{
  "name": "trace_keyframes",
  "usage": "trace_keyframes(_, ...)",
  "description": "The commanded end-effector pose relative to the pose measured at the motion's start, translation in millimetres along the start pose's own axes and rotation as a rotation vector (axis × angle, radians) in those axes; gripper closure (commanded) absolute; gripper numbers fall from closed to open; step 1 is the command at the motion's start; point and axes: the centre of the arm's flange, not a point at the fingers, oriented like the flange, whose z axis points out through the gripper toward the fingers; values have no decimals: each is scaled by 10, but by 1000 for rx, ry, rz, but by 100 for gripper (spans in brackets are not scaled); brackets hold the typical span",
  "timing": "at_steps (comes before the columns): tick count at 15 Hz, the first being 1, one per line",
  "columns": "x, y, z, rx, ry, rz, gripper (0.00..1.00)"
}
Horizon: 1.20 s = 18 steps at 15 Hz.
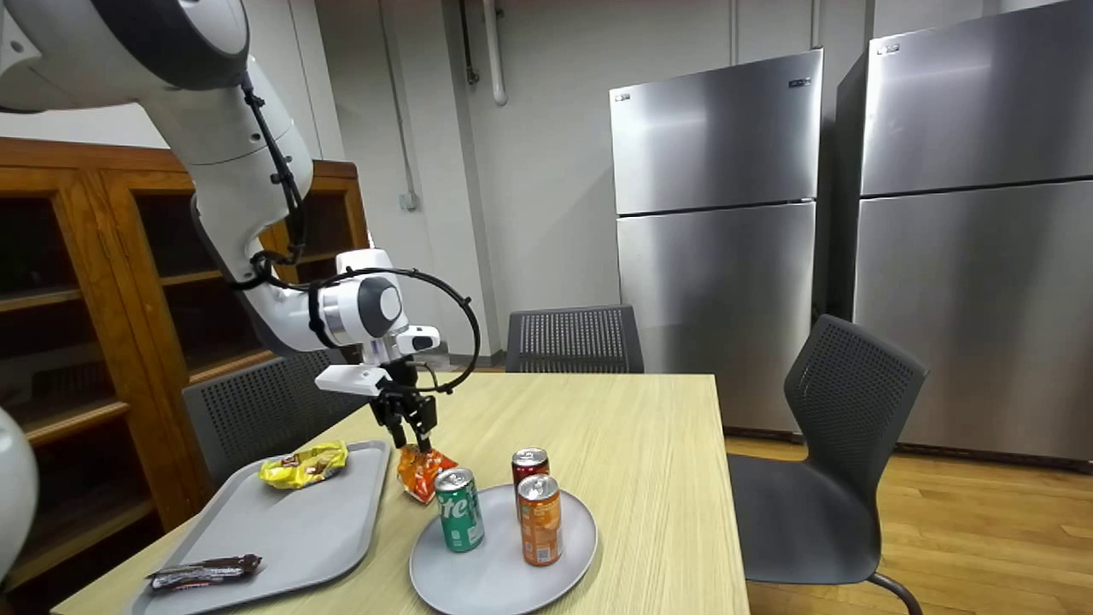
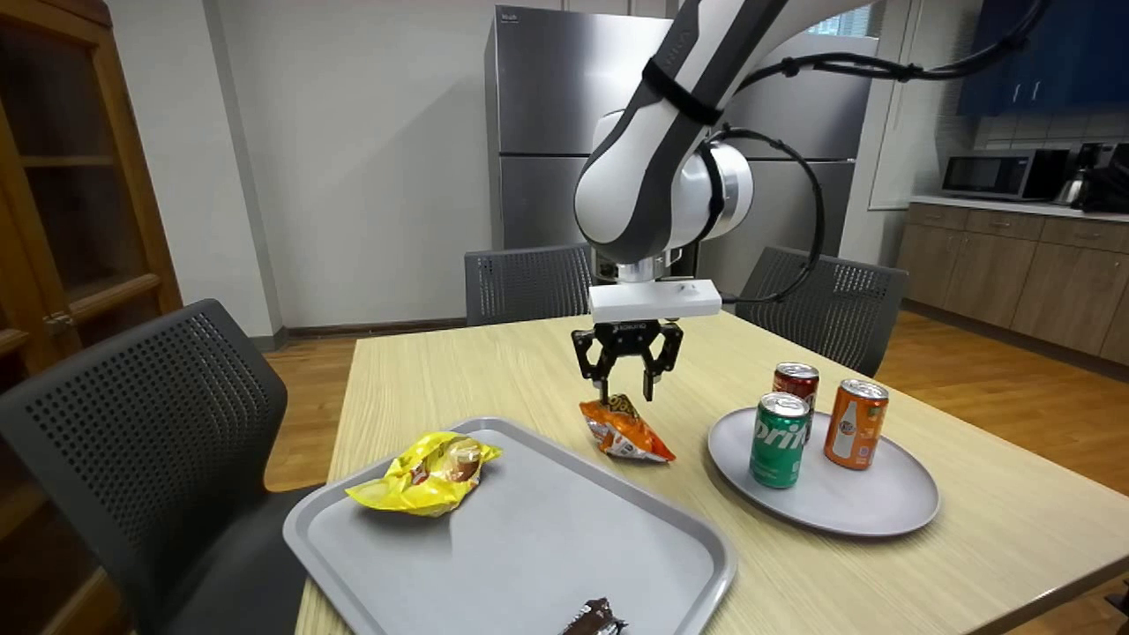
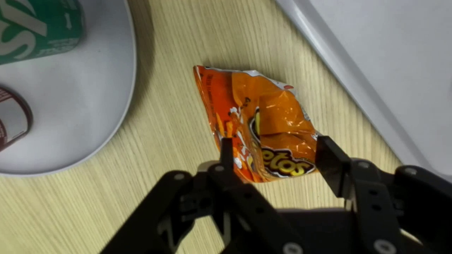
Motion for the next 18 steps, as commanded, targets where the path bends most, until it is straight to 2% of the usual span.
trace_keyframes(1,-90,-191,-269,5,10,19,7)
trace_keyframes(2,-108,-249,-309,8,12,19,1)
trace_keyframes(3,-132,-321,-349,5,17,22,0)
trace_keyframes(18,-530,-1562,-585,47,-44,5,0)
